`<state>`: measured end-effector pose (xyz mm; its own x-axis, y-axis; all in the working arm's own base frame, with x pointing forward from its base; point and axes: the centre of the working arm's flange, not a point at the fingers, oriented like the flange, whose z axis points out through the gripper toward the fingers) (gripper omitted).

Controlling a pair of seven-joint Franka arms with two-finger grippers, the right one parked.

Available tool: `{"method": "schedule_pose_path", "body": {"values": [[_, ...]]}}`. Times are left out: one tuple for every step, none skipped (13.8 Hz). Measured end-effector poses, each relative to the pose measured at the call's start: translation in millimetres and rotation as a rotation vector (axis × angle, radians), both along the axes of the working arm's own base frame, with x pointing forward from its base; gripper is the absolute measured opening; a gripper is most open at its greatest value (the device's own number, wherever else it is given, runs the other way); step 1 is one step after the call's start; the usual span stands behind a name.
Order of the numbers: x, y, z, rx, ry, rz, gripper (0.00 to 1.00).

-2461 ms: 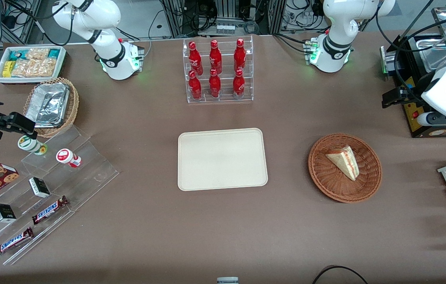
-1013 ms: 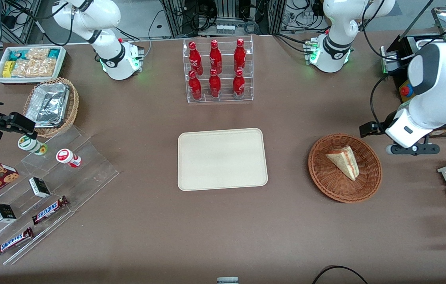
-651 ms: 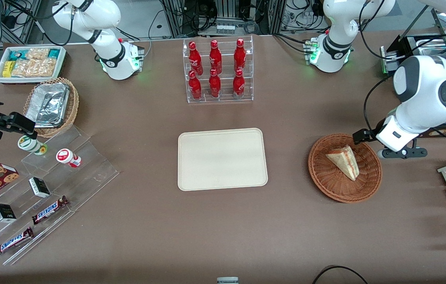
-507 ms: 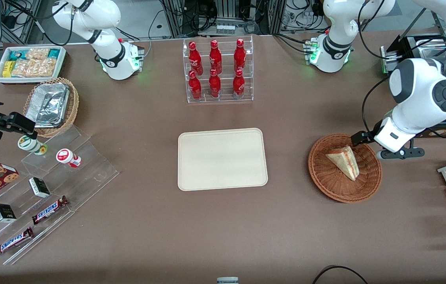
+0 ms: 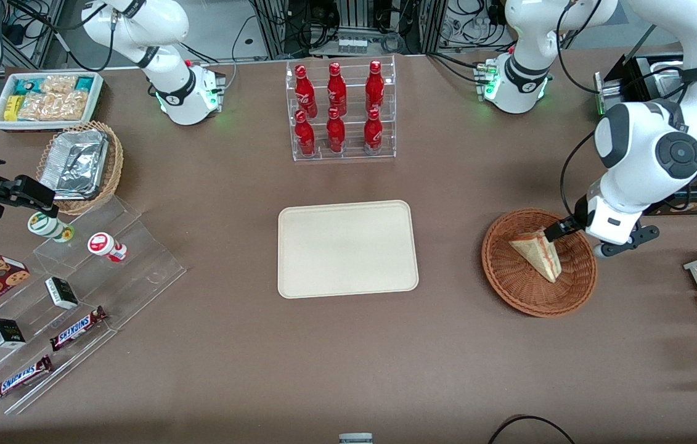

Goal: Place sandwich from basket to tray
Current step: 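Lower the open left gripper over the wrapped sandwich in the basket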

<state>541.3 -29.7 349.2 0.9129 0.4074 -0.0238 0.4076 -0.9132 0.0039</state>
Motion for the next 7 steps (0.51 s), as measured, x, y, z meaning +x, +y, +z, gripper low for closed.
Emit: {"method": "schedule_pose_path", "body": {"values": [[1, 0, -4, 0.000, 0.000, 0.038, 1.00], [2, -1, -8, 0.001, 0.000, 0.074, 1.00], [3, -1, -13, -0.002, 0.002, 0.114, 1.00], [4, -2, -18, -0.009, 0.003, 0.153, 1.00], [5, -3, -24, -0.017, 0.005, 0.181, 1.00], [6, -6, -30, -0.020, 0.007, 0.192, 1.00], [7, -10, -35, -0.021, 0.011, 0.194, 1.00]]}}
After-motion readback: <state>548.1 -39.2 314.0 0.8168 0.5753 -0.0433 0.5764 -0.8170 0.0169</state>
